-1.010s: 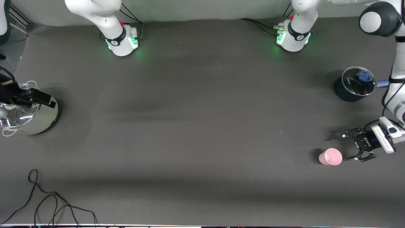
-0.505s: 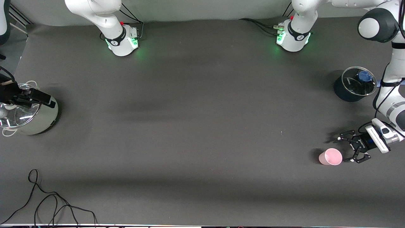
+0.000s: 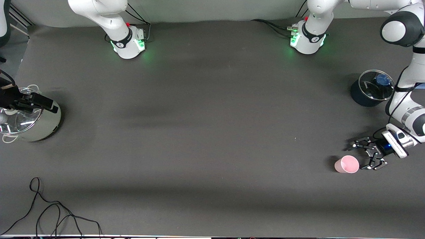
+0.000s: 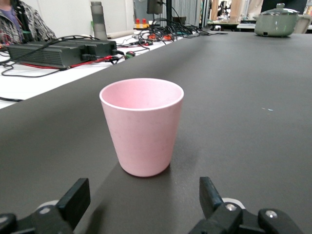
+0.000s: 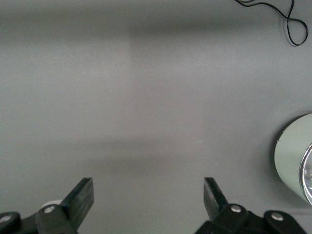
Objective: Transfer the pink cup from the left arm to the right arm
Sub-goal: 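Close the left gripper around the pink cup's side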
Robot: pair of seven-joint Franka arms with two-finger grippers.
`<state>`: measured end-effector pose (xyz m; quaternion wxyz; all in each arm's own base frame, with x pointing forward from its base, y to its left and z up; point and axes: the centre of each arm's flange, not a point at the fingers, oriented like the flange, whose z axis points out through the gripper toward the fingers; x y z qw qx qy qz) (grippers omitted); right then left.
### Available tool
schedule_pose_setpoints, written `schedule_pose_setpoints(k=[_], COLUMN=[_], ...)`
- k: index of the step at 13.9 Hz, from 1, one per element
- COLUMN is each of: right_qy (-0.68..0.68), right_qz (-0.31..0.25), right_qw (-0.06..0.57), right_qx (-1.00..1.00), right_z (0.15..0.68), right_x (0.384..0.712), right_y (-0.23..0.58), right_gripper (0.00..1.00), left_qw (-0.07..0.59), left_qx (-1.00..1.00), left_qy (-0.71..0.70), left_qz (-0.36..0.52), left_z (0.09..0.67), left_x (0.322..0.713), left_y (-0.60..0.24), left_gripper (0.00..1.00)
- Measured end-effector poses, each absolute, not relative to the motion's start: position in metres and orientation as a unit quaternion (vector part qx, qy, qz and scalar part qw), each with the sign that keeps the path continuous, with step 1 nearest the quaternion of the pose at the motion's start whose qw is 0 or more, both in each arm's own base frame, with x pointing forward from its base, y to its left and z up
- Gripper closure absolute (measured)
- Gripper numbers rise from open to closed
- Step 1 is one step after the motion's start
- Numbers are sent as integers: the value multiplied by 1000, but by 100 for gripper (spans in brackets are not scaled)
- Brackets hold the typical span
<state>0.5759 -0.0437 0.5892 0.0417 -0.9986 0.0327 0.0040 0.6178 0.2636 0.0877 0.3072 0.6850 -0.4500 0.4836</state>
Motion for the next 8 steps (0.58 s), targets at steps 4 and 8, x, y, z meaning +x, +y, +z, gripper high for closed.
schedule_pose_setpoints(k=[4,8], right_qy=[33,33], right_qz=[4,4], right_qw=[42,42], right_qx=[-999,-999], right_z=[589,589], right_x=[576,576], right_y=[-44,-44], right_gripper=[0,0], left_qw=[310,321], left_qx=[679,671], left_qy=[-441,-436], left_qz=[498,506], left_z=[92,89], left_x=[625,631], left_y=[255,238], left_gripper=[0,0])
